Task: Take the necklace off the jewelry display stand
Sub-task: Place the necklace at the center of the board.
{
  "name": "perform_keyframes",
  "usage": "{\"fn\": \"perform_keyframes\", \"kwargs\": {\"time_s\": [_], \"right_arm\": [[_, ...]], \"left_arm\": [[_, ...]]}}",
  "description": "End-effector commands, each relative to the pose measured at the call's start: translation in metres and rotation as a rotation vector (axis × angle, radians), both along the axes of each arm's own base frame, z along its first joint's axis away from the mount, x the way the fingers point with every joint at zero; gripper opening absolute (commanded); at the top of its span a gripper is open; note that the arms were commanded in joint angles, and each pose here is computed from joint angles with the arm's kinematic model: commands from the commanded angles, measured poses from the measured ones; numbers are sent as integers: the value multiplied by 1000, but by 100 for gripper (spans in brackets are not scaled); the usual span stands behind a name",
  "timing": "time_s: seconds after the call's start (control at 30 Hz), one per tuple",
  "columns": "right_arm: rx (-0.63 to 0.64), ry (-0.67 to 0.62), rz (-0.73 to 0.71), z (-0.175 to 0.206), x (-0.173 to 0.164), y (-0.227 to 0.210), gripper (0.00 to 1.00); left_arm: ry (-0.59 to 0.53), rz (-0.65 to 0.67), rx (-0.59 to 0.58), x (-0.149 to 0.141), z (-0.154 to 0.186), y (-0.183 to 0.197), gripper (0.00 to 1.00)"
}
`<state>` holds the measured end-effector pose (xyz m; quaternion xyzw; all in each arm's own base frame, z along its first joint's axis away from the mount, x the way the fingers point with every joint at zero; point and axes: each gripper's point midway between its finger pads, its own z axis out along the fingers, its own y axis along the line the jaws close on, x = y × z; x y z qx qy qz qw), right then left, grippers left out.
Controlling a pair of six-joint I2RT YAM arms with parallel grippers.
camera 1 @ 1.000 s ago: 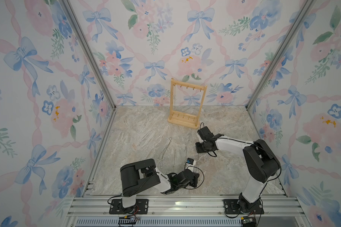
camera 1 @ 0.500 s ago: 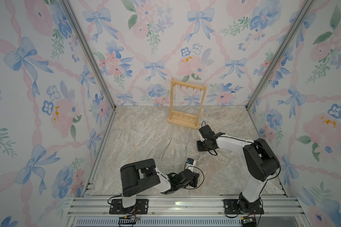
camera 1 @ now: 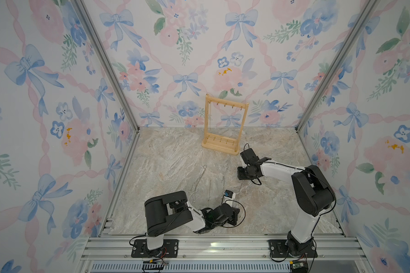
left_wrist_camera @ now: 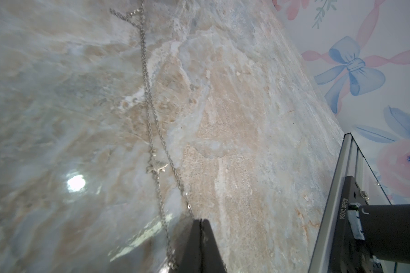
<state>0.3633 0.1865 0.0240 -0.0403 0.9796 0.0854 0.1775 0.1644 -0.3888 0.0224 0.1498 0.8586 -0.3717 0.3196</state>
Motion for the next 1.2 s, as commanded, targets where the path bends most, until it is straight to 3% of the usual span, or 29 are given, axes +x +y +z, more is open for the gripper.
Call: {"fn": "perform_keyframes", "kwargs": {"time_s": [0.0,0.8,1.17], "right_arm": [[-4,15,-42,-3,5,-6,39],[51,-22,-99,3,33,-7,47],[125,-176,-111,51,26,-12,49]], "left_arm": [[5,-17,66,-5,-15,7,5],[8,-18,68,-6,-16,6,7],[-22,-30,47,-1,-4,-4,11]]}}
